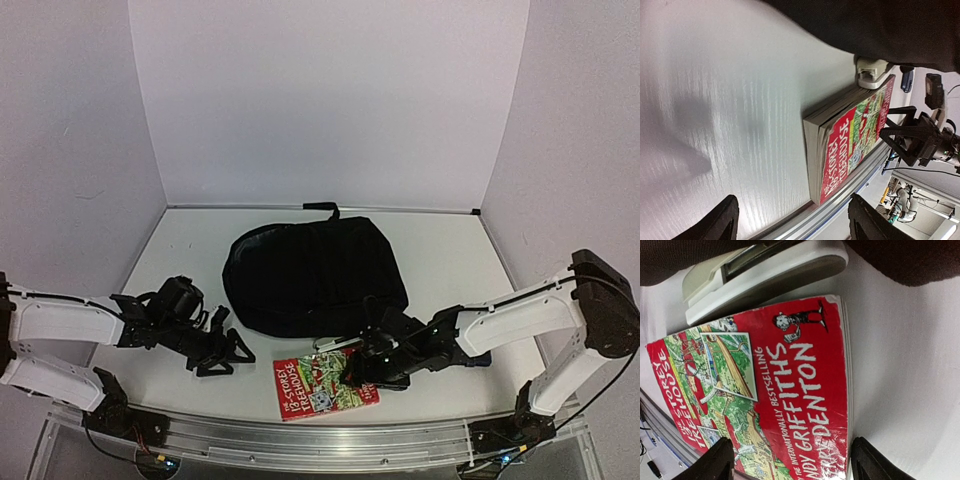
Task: Pack the student bag
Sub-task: Pick up the book from the center of the board.
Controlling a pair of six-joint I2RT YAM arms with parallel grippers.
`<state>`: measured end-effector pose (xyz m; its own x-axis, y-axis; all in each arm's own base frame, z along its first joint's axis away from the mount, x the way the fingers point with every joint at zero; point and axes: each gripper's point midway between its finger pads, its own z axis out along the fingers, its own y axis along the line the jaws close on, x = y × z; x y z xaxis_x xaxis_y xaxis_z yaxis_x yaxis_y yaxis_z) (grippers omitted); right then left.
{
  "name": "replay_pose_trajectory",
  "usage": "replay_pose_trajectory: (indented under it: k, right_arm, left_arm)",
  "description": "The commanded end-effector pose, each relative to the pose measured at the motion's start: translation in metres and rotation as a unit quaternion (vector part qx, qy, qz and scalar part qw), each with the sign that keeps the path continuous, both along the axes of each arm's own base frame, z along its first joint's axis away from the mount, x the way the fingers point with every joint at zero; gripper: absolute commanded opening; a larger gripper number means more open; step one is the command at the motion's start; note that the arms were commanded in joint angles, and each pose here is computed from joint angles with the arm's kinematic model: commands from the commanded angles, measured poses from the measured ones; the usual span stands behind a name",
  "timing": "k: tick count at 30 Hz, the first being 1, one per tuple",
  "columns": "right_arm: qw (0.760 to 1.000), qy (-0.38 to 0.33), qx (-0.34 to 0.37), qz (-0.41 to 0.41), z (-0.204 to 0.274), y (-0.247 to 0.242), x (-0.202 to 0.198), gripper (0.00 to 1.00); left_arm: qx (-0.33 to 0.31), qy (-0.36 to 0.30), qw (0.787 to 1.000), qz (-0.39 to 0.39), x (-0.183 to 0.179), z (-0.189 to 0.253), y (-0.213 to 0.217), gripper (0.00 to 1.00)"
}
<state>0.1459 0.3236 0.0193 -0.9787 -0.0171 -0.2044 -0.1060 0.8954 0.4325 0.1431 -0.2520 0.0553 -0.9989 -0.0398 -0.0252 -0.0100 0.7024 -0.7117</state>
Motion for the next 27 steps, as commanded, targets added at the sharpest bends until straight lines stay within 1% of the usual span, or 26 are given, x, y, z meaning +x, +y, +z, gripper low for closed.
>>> replay_pose_trajectory:
  k: [1, 4, 7, 9, 11, 16, 18, 21, 27]
  right_arm:
    - [0.998, -0.009, 0.057, -0.002, 0.010, 0.021, 0.014, 0.74]
    - [0.997, -0.009, 0.076, 0.004, 0.010, 0.020, 0.020, 0.72]
    - [0.992, 0.005, 0.123, 0.015, 0.012, 0.024, 0.023, 0.70]
    - [0.990, 0.007, 0.135, 0.033, 0.012, 0.029, 0.022, 0.69]
    - [0.988, 0.009, 0.144, 0.047, 0.013, 0.034, 0.020, 0.67]
    - [0.984, 0.012, 0.168, 0.060, 0.015, 0.042, 0.019, 0.59]
    - [0.980, 0.017, 0.186, 0.062, 0.017, 0.047, 0.018, 0.55]
    - [0.976, 0.027, 0.209, 0.063, 0.019, 0.054, 0.016, 0.52]
    - [0.973, 0.043, 0.217, 0.062, 0.011, 0.059, 0.014, 0.47]
  left_arm:
    - [-0.031, 0.003, 0.999, -0.022, -0.002, 0.004, -0.025, 0.69]
    - [-0.029, 0.006, 0.999, -0.037, -0.002, 0.000, -0.035, 0.67]
    - [-0.021, 0.017, 0.999, -0.046, -0.005, -0.010, -0.040, 0.65]
    - [-0.011, 0.028, 0.998, -0.050, -0.007, -0.019, -0.040, 0.65]
    - [-0.018, 0.026, 0.998, -0.052, -0.005, -0.021, -0.045, 0.64]
    - [-0.027, 0.033, 0.997, -0.058, -0.003, -0.026, -0.053, 0.60]
    - [-0.037, 0.032, 0.997, -0.060, -0.002, -0.025, -0.056, 0.57]
    - [-0.060, 0.020, 0.996, -0.060, 0.000, -0.016, -0.062, 0.55]
    - [-0.077, -0.012, 0.996, -0.053, 0.008, 0.000, -0.064, 0.50]
